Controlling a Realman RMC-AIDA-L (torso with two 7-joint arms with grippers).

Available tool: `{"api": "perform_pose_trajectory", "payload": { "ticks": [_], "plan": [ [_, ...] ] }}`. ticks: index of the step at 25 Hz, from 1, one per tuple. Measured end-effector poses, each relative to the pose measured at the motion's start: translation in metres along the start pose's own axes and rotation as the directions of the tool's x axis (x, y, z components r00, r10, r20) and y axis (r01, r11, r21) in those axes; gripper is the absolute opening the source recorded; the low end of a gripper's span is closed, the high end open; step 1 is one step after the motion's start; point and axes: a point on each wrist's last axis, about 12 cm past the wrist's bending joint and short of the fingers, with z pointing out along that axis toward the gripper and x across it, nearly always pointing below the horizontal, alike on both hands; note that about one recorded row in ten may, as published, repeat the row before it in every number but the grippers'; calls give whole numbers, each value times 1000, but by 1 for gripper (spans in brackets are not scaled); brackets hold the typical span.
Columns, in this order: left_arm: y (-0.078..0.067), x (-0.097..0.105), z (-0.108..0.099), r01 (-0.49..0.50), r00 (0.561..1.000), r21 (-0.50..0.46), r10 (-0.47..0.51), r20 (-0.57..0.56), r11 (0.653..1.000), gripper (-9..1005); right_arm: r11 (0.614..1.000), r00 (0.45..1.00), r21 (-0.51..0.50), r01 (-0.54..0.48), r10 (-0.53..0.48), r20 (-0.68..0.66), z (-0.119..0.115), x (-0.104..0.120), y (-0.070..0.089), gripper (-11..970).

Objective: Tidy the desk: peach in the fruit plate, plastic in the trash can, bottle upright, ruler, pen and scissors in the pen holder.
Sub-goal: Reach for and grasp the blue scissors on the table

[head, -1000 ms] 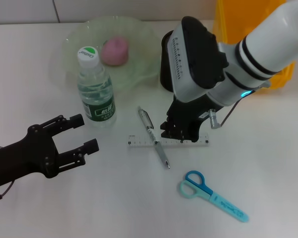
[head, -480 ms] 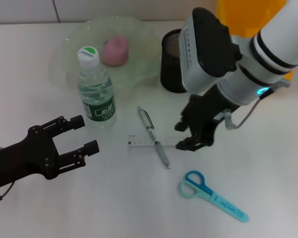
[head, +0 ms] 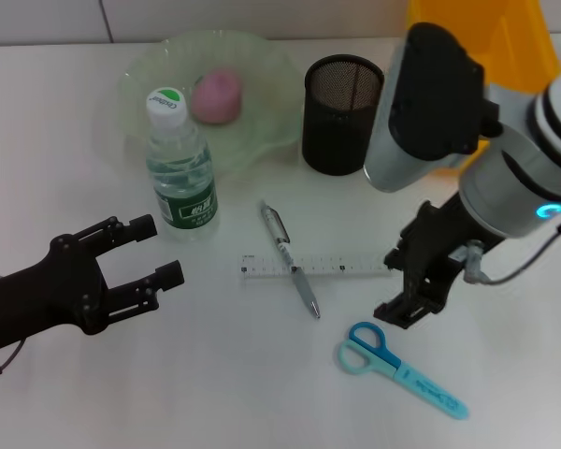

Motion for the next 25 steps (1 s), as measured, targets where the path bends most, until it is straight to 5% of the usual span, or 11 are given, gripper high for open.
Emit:
{"api": "perform_pose_trajectory", "payload": {
  "ticks": [1, 9, 25],
  "plan": [
    [0, 0, 0, -2, 1000, 0, 2, 0, 1000, 785, 1000, 1000, 0, -26, 26, -1, -2, 2, 3, 636],
    [5, -5, 0, -3, 1000, -8, 2, -8, 1000, 785, 983, 981, -17, -183, 181, -74, 10, 9, 18, 639],
    [11, -7, -1, -10, 1000, -43, 9, -28, 999, 785, 954, 948, 43, -297, 300, -109, 46, 30, 27, 605]
  ]
}}
